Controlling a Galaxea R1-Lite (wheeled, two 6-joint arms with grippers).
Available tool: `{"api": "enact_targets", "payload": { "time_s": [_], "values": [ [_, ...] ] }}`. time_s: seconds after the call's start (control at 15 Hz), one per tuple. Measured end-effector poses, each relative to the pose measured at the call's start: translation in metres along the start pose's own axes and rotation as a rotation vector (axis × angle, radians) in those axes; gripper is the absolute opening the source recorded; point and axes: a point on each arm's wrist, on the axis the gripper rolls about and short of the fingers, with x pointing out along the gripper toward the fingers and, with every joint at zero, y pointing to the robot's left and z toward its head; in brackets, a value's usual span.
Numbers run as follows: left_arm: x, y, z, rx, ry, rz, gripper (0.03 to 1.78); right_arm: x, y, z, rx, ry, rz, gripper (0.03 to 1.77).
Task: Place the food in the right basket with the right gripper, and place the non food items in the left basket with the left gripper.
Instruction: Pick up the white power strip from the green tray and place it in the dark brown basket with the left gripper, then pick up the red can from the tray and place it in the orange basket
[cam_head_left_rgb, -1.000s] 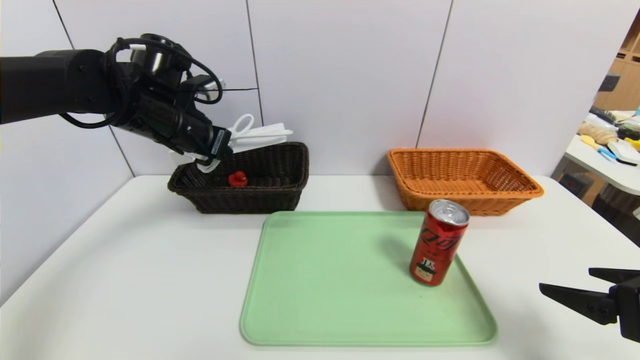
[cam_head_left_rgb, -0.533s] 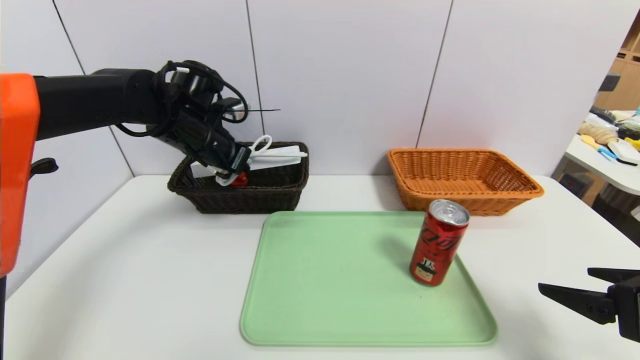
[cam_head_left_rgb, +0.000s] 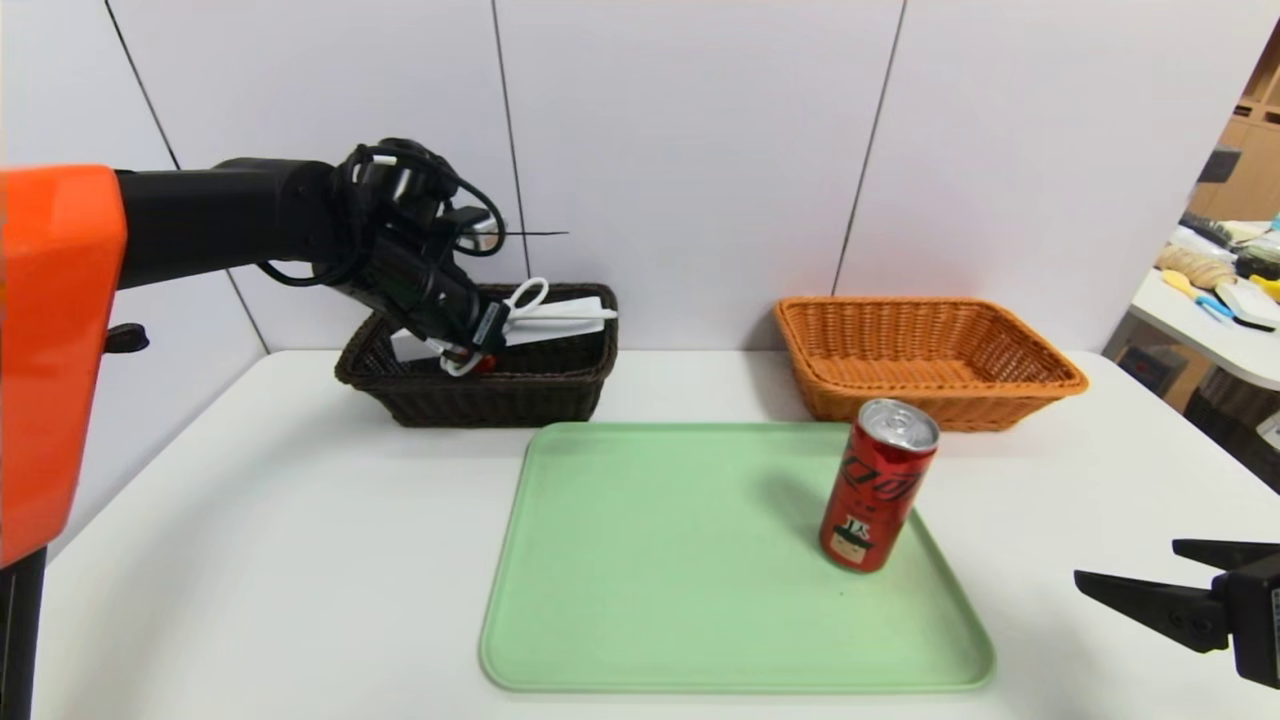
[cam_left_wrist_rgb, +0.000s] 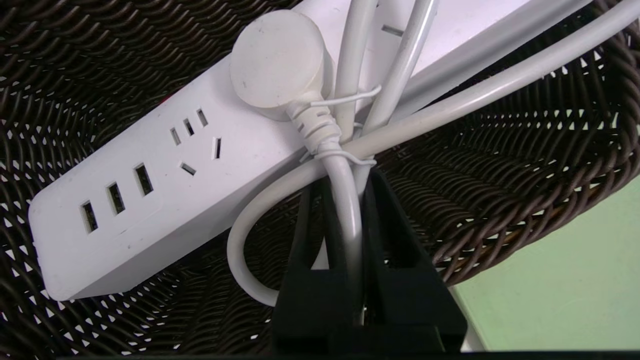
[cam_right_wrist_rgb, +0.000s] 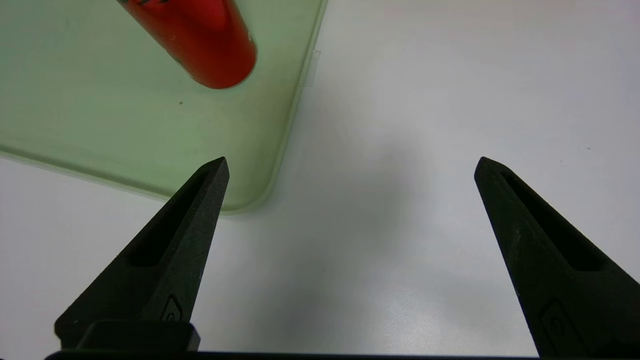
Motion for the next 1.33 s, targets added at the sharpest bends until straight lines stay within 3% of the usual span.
{"api": "enact_targets", "payload": {
  "time_s": [0.27, 0.47, 0.67, 1.0, 1.33],
  "values": [
    [0.0, 0.0, 0.002, 0.003, -0.015, 0.003, 0.15, 0.0, 0.0, -0.001, 0.003, 0.002, 0.0, 1.71],
    [0.0, 0.0, 0.002, 0.0, -0.015, 0.003, 0.65, 0.0, 0.0, -0.001, 0.003, 0.001, -0.001, 1.71],
    [-0.002, 0.0, 0.003, 0.002, -0.024, 0.004, 0.99, 0.0, 0.0, -0.003, 0.004, 0.004, -0.001, 1.71],
    [-0.025, 0.004, 0.012, 0.008, -0.104, 0.031, 1.33, -0.001, 0.0, -0.003, 0.005, 0.002, -0.006, 1.71],
    [-0.095, 0.0, 0.023, 0.014, -0.224, 0.062, 1.51, -0.004, 0.001, -0.001, -0.001, -0.017, -0.008, 1.71]
  ]
}}
